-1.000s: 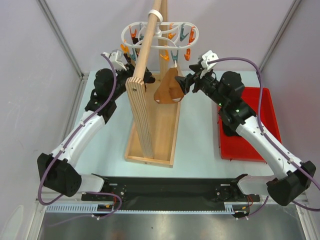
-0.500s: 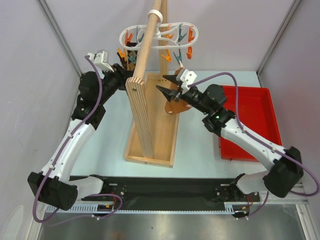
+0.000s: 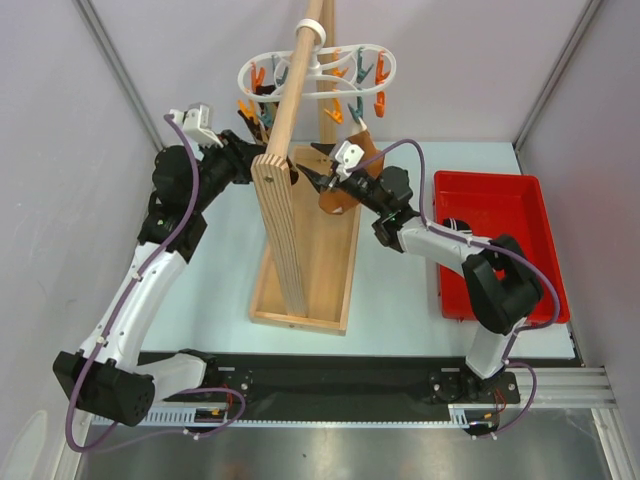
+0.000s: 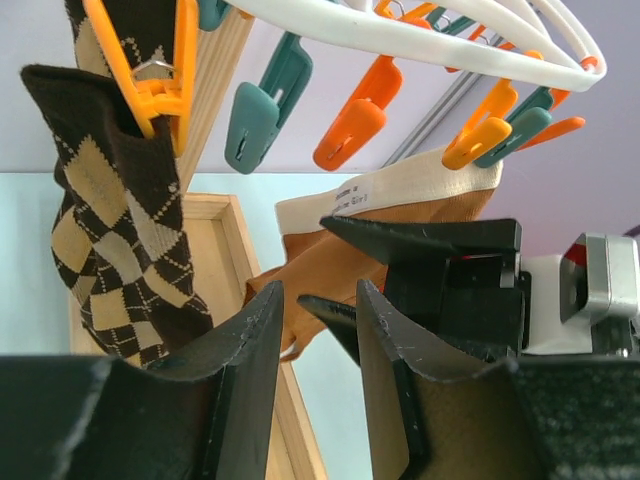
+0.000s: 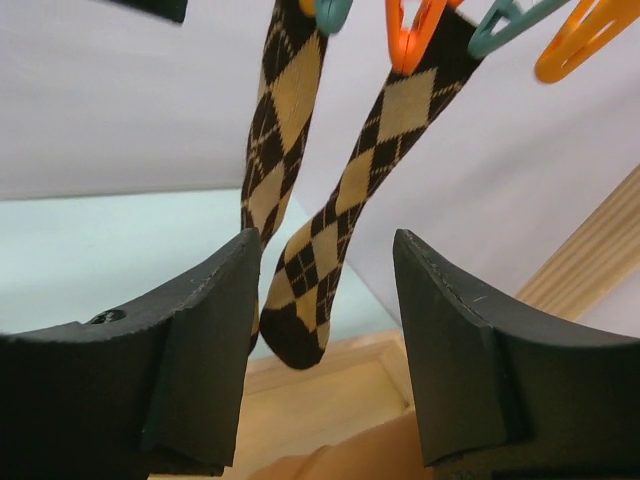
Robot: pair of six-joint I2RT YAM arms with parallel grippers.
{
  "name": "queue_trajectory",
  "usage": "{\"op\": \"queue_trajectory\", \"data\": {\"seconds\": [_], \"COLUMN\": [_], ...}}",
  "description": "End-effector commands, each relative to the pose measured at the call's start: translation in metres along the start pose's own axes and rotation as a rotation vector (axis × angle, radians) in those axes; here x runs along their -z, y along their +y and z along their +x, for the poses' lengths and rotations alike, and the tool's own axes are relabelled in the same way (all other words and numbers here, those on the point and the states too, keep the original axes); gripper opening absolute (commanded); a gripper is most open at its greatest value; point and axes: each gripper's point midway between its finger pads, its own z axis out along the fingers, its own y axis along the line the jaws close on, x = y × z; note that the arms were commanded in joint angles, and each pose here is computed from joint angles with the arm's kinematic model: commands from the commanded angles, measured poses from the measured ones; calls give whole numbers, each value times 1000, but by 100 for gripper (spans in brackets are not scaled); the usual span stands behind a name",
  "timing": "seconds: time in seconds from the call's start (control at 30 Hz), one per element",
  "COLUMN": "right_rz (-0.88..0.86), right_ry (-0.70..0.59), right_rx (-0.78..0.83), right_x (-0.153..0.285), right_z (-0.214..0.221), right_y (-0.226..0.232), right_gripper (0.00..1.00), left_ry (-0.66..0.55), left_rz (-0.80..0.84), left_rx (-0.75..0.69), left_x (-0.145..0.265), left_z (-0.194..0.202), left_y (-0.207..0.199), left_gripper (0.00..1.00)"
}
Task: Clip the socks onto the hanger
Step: Open the clamp at the hanger.
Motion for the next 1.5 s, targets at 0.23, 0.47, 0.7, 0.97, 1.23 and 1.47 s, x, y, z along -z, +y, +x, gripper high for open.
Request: {"op": "queue_trajectory", "data": {"seconds": [0.23, 0.47, 0.7, 0.97, 1.23, 1.47], "right_rz": [99, 121, 146, 132, 124, 112], "right_ry": [-259, -275, -295, -311, -326, -314], "right_rx": [83, 68, 47, 24, 8, -11], "right_x": [-23, -37, -49, -62, -66, -64], "right_z": [-70, -67, -66, -67, -72, -79], "right_y": [-34, -41, -50, -49, -46, -41], "right_gripper": [59, 58, 57, 50, 39, 18], "left_ry": [-15, -21, -27, -29, -35, -51], "left_rz": [88, 90, 89, 92, 94, 93], "left_rx": [85, 115, 129, 155, 156, 221], "left_x": [-1, 5, 9, 10, 15, 14], "left_z": [-2, -2, -4, -7, -10, -14], "left_y": [-15, -18, -20, -23, -26, -28], "left_gripper": [39, 39, 40, 41, 41, 42]}}
